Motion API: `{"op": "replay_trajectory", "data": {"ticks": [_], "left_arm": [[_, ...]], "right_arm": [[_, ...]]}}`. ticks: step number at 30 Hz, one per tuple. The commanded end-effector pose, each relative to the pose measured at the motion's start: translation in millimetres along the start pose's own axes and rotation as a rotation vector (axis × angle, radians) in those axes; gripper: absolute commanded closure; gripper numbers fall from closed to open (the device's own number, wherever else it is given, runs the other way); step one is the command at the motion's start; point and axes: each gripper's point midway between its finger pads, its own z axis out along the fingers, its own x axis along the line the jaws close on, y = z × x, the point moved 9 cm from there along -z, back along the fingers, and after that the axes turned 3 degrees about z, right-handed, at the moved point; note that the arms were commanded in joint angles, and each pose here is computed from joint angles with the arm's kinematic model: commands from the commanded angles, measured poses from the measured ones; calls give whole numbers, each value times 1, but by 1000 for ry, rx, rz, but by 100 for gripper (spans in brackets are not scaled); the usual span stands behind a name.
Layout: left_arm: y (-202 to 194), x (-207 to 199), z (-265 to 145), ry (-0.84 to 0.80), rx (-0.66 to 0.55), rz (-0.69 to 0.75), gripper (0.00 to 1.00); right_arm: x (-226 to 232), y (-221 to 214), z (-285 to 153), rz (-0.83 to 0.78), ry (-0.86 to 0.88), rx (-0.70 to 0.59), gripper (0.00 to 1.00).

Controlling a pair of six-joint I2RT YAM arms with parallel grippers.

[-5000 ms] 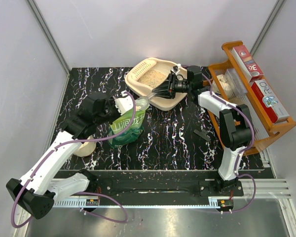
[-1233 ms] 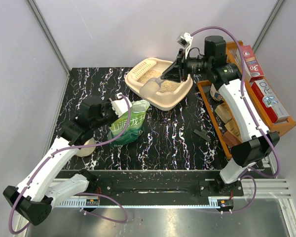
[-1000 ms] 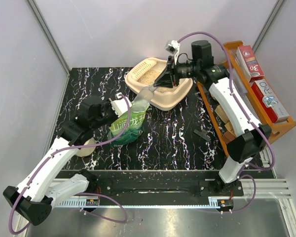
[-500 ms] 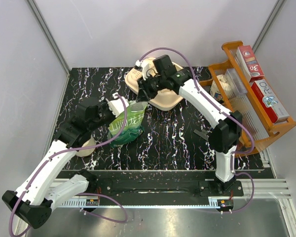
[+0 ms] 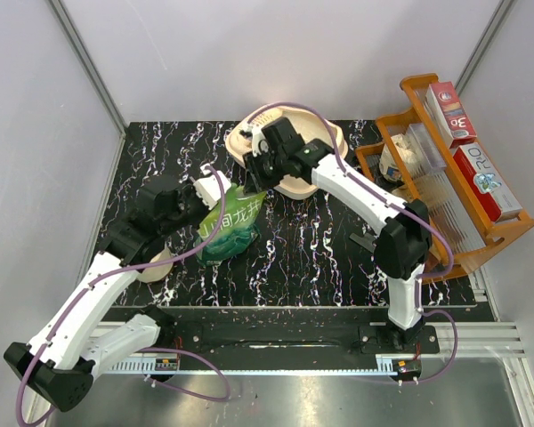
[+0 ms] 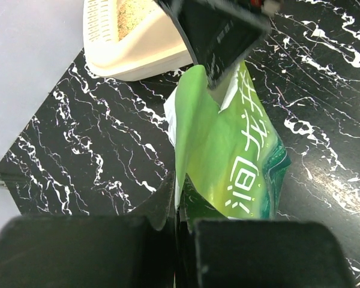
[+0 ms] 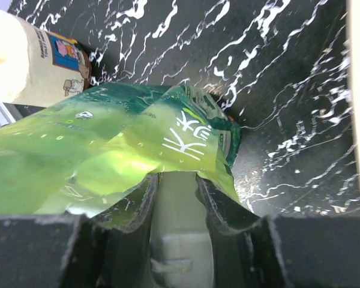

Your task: Fill the litter box with clean litter

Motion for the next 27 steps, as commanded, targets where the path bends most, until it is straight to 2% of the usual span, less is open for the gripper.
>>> {"op": "replay_trajectory", "data": {"ticks": [1,5,8,12,14,15,19,20,21,23,27], "left_arm": [[40,20,-4,119,-253,-11,100],[37,17,2,108,-243,-47,100],[37,17,5,102,-234,-70,100],[37,17,8,93,-221,-77,100],[36,17,10,94,-217,-76,100],[36,17,12,96,-215,-75,100],[34,18,15,99,-191,-69,100],[34,19,15,99,-186,-58,100],[33,19,16,96,-172,-56,100],[34,21,15,103,-163,-46,100],[32,21,14,104,-143,-42,100]], "right_arm": [[-11,-20,23,29,-17,-30,100],[-14,-53,58,124,36,31,100],[-10,-61,70,206,103,53,100],[-1,-53,66,295,220,51,100],[-10,-44,60,435,261,35,100],[-9,-35,56,449,345,16,100],[-26,-22,47,539,473,-16,100],[-35,-24,44,617,512,11,100],[-38,-17,43,602,564,-38,100],[-52,-18,42,683,586,-31,100],[-65,-9,30,717,647,-60,100]]}}
